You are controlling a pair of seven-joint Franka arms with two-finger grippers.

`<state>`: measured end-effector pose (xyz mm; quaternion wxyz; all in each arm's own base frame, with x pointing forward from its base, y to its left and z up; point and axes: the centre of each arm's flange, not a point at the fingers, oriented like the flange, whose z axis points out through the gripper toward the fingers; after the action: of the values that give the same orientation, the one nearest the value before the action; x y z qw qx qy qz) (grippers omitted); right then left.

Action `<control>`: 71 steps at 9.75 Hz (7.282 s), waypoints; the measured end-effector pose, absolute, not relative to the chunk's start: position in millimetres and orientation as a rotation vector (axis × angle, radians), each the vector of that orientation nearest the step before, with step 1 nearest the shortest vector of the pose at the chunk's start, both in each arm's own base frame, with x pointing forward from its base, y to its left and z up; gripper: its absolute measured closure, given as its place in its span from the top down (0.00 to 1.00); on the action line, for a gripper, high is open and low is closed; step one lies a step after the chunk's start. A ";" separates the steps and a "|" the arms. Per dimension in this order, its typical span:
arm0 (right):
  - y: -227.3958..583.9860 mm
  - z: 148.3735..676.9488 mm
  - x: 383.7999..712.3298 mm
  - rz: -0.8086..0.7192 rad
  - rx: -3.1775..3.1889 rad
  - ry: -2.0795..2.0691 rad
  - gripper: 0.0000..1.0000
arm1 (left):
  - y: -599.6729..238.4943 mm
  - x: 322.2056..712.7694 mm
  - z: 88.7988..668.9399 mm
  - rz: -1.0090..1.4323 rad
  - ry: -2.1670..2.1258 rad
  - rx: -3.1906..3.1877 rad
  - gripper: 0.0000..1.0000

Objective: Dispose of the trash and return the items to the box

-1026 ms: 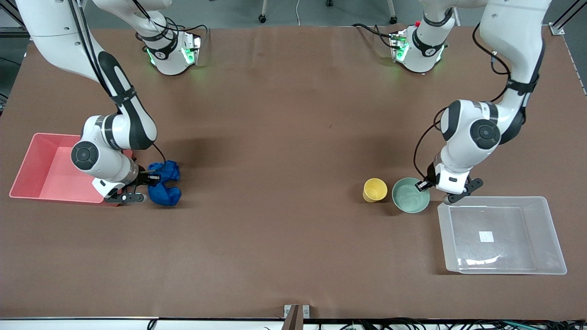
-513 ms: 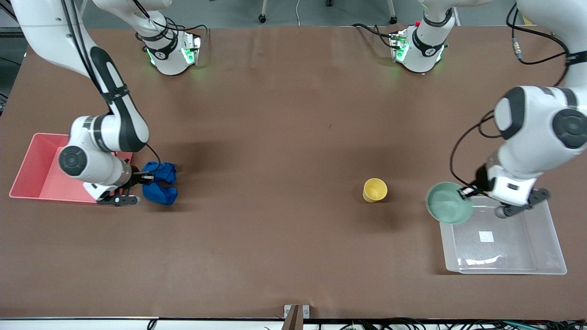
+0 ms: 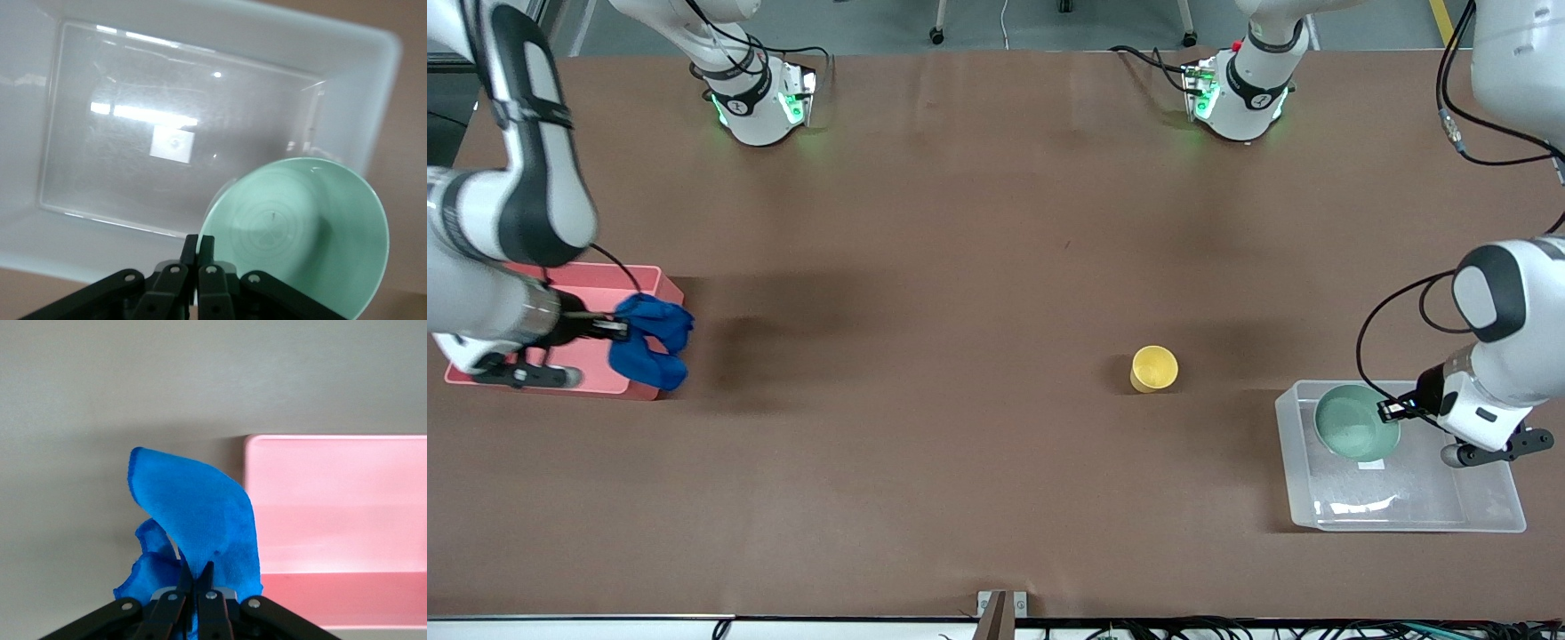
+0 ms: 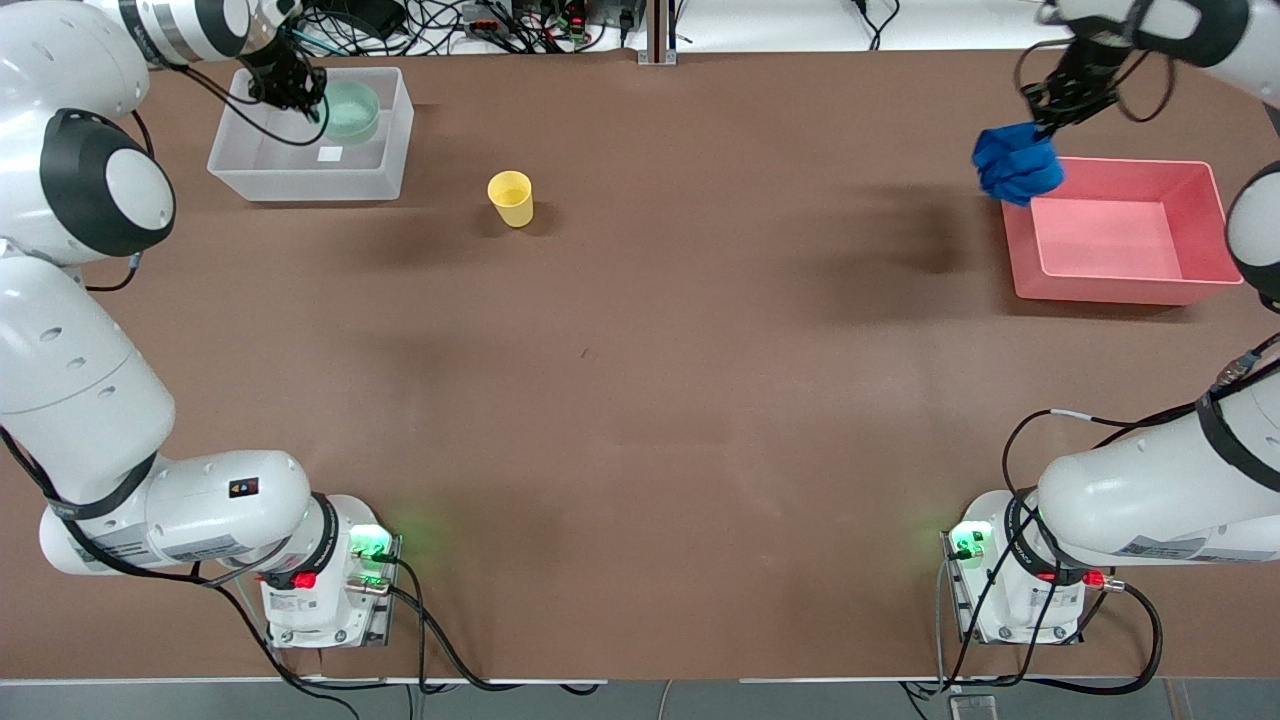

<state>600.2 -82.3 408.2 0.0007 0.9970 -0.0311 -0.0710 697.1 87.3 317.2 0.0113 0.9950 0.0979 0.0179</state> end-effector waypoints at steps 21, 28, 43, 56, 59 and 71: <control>-214.6 420.1 610.4 0.031 3.120 -0.031 1.00 | -202.9 641.2 290.7 -0.175 0.720 3.077 0.87; -52.5 589.3 560.5 -0.021 3.118 -0.053 1.00 | -244.2 602.6 236.0 -0.121 0.798 3.044 0.41; 6.6 669.3 538.3 0.136 3.115 0.051 1.00 | 72.9 710.4 343.6 0.032 0.310 3.169 0.03; 6.2 657.5 535.9 0.023 3.119 0.023 1.00 | 75.6 723.5 354.8 0.111 0.304 3.146 0.85; 4.5 656.7 536.1 0.019 3.119 0.019 1.00 | 47.3 692.3 496.8 0.221 0.251 3.145 1.00; 3.9 656.1 536.4 0.018 3.119 0.017 1.00 | -54.1 536.7 644.8 0.042 0.025 3.174 1.00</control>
<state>536.4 3.9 656.1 0.0113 0.9999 0.0054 0.0056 536.7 -54.1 644.8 -0.0165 0.9997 0.0078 0.0133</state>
